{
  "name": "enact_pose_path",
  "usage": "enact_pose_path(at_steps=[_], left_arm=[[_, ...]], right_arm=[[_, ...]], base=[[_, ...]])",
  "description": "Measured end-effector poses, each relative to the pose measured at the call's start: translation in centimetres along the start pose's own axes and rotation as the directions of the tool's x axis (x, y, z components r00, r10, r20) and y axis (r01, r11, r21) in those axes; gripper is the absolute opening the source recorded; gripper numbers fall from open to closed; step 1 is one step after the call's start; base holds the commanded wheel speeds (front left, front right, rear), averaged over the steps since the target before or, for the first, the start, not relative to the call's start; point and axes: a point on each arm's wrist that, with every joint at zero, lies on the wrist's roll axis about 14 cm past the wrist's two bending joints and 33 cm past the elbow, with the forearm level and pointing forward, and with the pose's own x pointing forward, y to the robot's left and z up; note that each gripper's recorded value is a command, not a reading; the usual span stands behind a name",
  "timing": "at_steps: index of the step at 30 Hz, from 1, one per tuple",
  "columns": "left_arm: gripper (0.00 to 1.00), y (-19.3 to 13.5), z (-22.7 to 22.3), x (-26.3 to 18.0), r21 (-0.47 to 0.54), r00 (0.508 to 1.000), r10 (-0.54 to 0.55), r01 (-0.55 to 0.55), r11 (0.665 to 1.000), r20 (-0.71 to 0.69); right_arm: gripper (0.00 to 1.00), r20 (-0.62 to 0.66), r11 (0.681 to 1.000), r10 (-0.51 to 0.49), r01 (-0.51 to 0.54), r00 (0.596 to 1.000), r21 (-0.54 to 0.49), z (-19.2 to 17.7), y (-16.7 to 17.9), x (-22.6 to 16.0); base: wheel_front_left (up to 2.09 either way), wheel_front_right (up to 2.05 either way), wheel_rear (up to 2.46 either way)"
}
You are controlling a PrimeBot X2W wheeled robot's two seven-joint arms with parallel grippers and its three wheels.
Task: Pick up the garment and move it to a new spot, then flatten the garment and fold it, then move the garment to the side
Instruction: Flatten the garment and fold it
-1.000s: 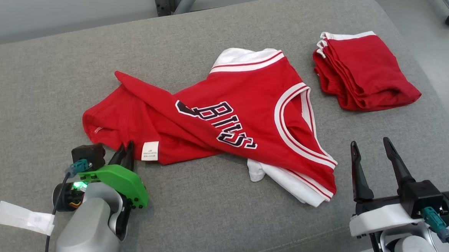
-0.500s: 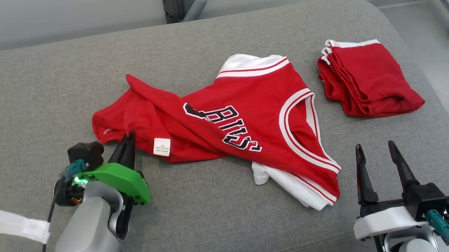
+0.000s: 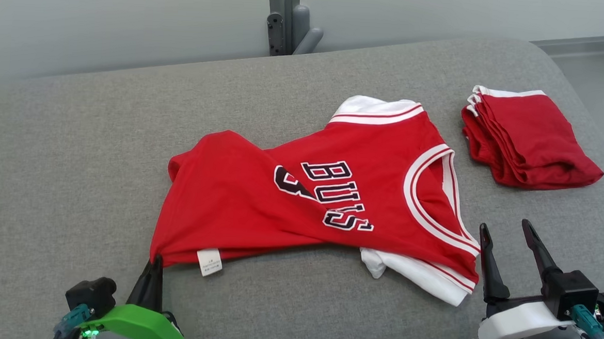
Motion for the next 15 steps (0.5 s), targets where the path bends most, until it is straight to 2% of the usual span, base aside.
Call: enact_pose_path(at_steps=[7, 15], left_arm=[[0.00, 2.1, -1.4, -2.6, -0.022, 0.997, 0.077, -0.077, 0.997, -0.030], [0.00, 3.7, -3.9, -3.9, 0.000, 0.987, 0.116, -0.117, 0.993, -0.113]], right_arm=[[1.00, -0.006, 1.000, 0.024, -0.024, 1.000, 0.004, -0.2, 0.8, -0.7], [1.00, -0.027, 1.000, -0.001, 0.001, 1.000, 0.011, -0.8, 0.1, -1.8]], base=[[0.00, 0.00, 0.00], [0.00, 0.00, 0.00]])
